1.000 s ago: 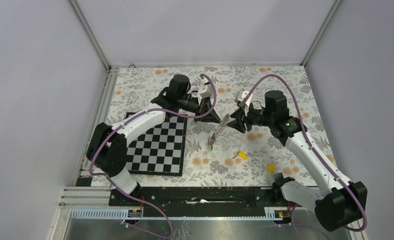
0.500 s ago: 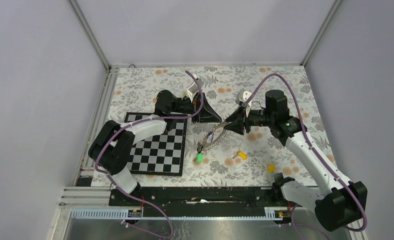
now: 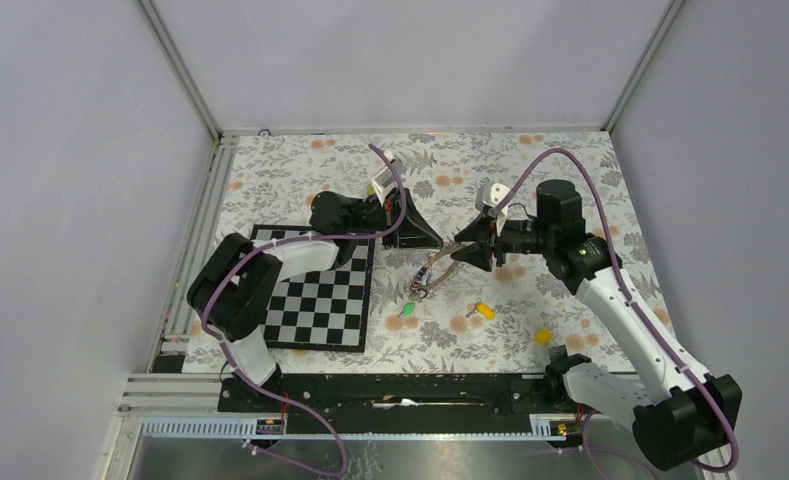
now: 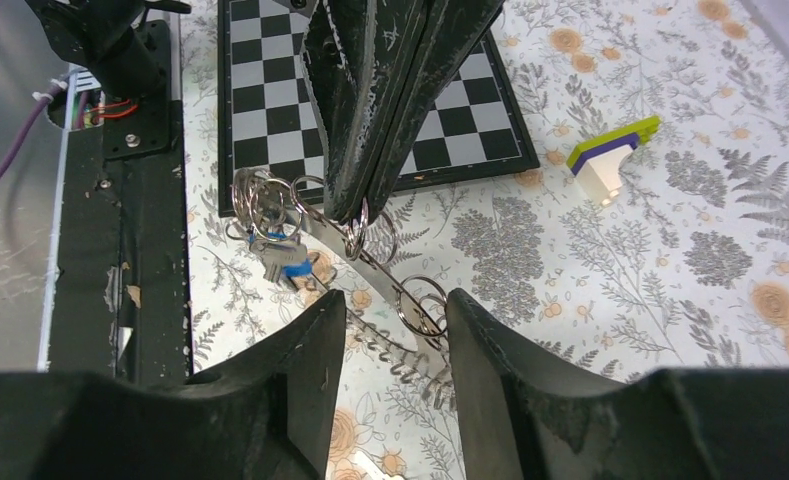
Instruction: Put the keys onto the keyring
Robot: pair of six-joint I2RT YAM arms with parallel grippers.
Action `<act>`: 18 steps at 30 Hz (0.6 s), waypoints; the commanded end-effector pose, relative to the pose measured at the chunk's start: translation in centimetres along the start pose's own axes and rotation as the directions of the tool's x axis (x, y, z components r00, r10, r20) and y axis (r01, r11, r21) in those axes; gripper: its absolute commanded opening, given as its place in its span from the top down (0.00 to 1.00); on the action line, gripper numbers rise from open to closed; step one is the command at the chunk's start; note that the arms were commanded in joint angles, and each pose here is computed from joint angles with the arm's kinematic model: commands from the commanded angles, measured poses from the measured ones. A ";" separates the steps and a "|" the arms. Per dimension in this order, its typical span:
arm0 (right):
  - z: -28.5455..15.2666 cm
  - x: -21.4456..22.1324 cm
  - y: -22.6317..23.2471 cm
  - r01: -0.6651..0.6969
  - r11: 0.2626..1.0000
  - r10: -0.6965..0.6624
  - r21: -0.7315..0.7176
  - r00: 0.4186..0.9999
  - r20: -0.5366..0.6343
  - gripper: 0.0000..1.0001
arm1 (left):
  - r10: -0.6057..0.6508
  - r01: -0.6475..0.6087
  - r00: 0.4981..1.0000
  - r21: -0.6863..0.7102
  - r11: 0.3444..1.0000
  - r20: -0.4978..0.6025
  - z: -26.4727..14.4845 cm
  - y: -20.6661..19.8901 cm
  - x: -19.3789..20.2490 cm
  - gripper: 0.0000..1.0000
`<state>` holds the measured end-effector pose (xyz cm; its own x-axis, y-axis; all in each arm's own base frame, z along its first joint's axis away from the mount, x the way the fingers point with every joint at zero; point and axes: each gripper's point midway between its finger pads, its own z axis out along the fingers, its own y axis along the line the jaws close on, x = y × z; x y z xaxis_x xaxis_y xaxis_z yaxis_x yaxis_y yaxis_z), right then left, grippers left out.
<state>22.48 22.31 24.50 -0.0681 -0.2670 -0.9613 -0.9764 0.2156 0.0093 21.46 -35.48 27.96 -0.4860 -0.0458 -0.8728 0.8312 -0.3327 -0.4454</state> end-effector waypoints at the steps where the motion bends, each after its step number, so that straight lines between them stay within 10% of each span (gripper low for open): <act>1: -1.1 -1.5 -0.3 0.078 0.996 -0.078 0.039 0.997 -0.010 0.50 | 0.134 -0.135 0.990 0.030 0.990 0.039 -0.1 -1.6 -1.3 0.97; 18: -1.6 -3.0 1.0 0.103 0.994 -0.103 -0.022 0.995 0.002 0.47 | 0.387 -0.366 0.916 0.180 0.913 -0.101 -1.2 -2.8 2.2 1.00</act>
<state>22.04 21.63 26.36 0.0025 -0.3077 -0.9515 -0.9769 0.2027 -0.0681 19.90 -34.61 26.06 -0.3640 -0.0146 -0.9313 0.8617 -0.3849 -0.3307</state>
